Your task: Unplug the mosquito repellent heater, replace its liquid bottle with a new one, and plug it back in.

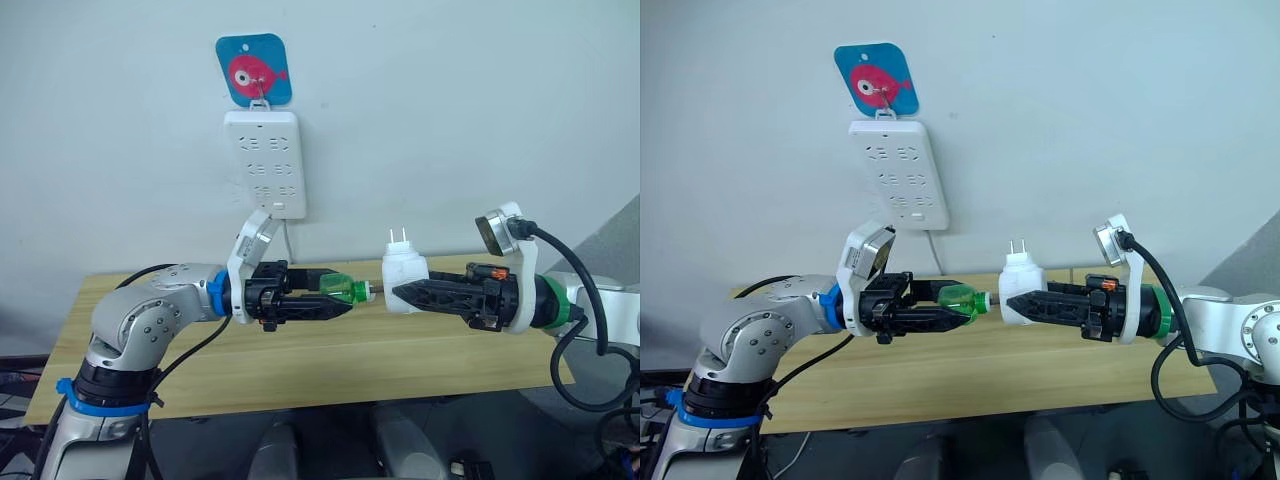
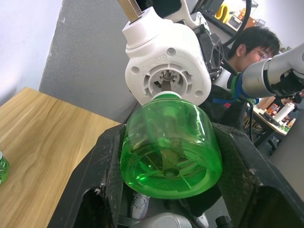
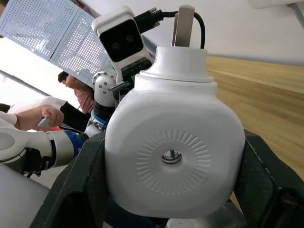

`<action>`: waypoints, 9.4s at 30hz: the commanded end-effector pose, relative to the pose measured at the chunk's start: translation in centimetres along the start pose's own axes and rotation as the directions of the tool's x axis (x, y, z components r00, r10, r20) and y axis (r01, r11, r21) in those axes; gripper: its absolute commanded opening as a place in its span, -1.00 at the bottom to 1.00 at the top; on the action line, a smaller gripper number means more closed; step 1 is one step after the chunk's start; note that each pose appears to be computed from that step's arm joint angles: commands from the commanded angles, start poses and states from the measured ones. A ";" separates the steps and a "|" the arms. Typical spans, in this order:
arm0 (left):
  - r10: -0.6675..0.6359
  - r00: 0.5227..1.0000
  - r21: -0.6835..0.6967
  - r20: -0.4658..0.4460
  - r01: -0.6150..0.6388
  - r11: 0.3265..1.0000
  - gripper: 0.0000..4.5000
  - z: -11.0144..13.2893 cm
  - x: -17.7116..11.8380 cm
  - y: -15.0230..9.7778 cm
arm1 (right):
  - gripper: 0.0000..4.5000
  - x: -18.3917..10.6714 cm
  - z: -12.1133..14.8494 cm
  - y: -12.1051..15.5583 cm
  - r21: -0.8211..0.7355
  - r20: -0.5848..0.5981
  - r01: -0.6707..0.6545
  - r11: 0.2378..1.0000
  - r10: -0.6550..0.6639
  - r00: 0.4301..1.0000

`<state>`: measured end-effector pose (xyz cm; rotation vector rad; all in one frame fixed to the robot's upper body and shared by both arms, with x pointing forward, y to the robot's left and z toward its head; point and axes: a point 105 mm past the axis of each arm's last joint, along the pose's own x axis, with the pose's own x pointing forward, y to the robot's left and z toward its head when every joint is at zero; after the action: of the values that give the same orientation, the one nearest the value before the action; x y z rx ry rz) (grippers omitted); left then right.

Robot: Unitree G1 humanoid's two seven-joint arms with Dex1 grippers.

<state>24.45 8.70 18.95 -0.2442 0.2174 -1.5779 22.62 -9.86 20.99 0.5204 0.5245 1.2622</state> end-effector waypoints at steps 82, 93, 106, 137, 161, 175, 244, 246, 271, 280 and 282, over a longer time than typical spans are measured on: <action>-0.068 0.994 -0.050 0.090 0.072 0.996 0.02 0.8 2.2 -0.2 | -0.42 -5.5 -0.5 -5.3 -0.528 -0.116 0.330 0.782 -0.452 0.884; -0.096 0.993 -0.074 0.069 0.101 0.992 0.02 0.6 2.0 -0.3 | -1.00 -0.6 0.1 -4.8 -0.555 -0.119 0.140 0.820 -0.245 0.962; -0.022 0.993 -0.065 0.119 0.030 0.997 0.02 0.5 1.6 1.0 | -1.00 1.0 -1.5 0.3 -0.399 -0.166 -0.042 0.916 -0.027 0.986; -0.034 0.999 0.057 -0.010 0.035 0.998 0.02 -0.9 2.2 1.0 | -1.00 2.0 3.7 1.3 -0.465 -0.049 0.031 0.885 -0.061 0.997; -0.098 0.992 -0.078 0.079 0.104 0.991 0.02 0.7 1.3 -0.2 | -1.00 0.2 0.3 -4.4 -0.392 -0.145 0.155 0.907 -0.227 0.963; -0.028 0.990 -0.127 0.139 0.046 0.991 0.02 1.6 1.2 1.0 | -1.00 0.5 -1.0 -0.6 -0.307 -0.191 -0.009 0.952 -0.052 0.980; 0.033 0.999 0.567 -0.023 -0.014 0.824 0.02 -3.4 0.8 1.4 | 1.00 -3.3 0.3 -2.0 -0.720 -0.342 -0.096 0.687 -0.231 0.911; 0.017 0.999 0.581 -0.030 0.004 0.814 0.02 -3.6 0.8 1.3 | 1.00 -2.6 0.4 -2.0 -0.712 -0.333 -0.094 0.695 -0.217 0.918; 0.014 1.000 0.656 -0.011 -0.003 0.755 0.02 -2.1 2.0 1.9 | 1.00 2.5 -0.4 -2.1 -0.649 -0.304 -0.046 0.760 -0.204 0.930; 0.018 1.000 0.658 0.002 -0.015 0.753 0.02 -1.7 2.2 1.9 | 0.38 2.8 -0.4 -1.9 -0.634 -0.307 -0.068 0.771 -0.170 0.937; 0.020 1.000 0.661 0.004 -0.018 0.750 0.02 -1.6 2.2 1.9 | 0.38 2.8 -0.2 -1.8 -0.636 -0.301 -0.069 0.769 -0.165 0.939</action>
<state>26.10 6.94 15.51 0.3069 -0.2770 -1.5393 24.63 -8.05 18.30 -0.2904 0.4085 1.3666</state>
